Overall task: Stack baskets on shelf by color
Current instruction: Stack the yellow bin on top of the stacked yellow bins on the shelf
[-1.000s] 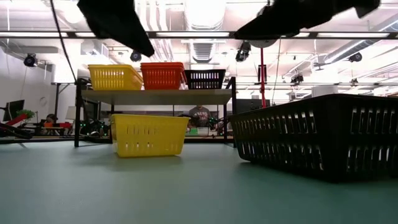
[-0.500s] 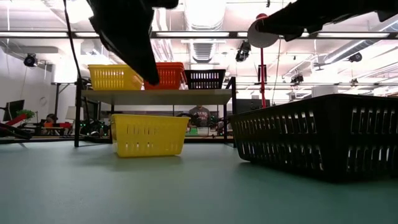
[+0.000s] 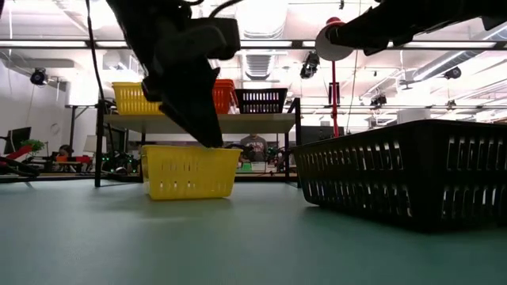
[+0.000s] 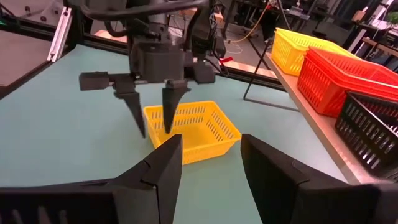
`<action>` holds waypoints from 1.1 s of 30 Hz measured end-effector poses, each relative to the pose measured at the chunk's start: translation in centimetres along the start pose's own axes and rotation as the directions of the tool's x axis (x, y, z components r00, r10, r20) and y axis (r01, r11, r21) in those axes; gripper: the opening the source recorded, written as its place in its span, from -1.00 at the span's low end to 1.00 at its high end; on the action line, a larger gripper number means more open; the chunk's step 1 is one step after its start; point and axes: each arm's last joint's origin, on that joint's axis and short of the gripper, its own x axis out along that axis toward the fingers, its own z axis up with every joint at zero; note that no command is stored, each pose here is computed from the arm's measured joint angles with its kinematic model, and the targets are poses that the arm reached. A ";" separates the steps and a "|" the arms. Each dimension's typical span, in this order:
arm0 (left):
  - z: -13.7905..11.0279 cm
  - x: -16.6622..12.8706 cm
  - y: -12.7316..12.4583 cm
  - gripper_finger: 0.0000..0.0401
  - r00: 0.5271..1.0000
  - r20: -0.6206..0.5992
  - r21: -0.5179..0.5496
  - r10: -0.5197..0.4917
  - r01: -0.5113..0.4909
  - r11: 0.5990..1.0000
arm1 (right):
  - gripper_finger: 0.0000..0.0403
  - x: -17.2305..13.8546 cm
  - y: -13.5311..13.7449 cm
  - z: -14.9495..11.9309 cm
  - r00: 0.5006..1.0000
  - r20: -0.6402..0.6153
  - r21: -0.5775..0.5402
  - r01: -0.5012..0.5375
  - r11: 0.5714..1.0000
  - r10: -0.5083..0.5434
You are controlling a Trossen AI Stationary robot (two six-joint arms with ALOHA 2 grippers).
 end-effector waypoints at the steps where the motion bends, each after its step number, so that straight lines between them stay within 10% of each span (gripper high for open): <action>1: -0.1 0.2 -0.1 -0.24 1.000 0.003 -0.008 -0.024 0.024 1.000 | -0.22 0.0 0.0 0.0 1.000 0.000 0.001 0.000 1.000 0.000; 12: -1.5 1.5 0.1 -0.32 0.996 -0.019 -0.040 -0.090 0.089 0.995 | -0.22 0.1 0.0 -0.1 1.000 -0.013 0.050 0.020 0.999 -0.019; 24: -2.1 1.5 -0.2 -0.97 0.995 -0.035 -0.021 -0.095 0.094 0.995 | -0.36 0.1 0.0 -0.6 0.997 -0.059 0.049 0.045 0.998 -0.042; 33: -1.4 -2.6 -2.1 -1.00 0.982 0.017 0.198 -0.186 0.179 0.964 | -0.58 0.1 0.0 -0.8 0.996 -0.077 0.025 0.041 0.999 -0.039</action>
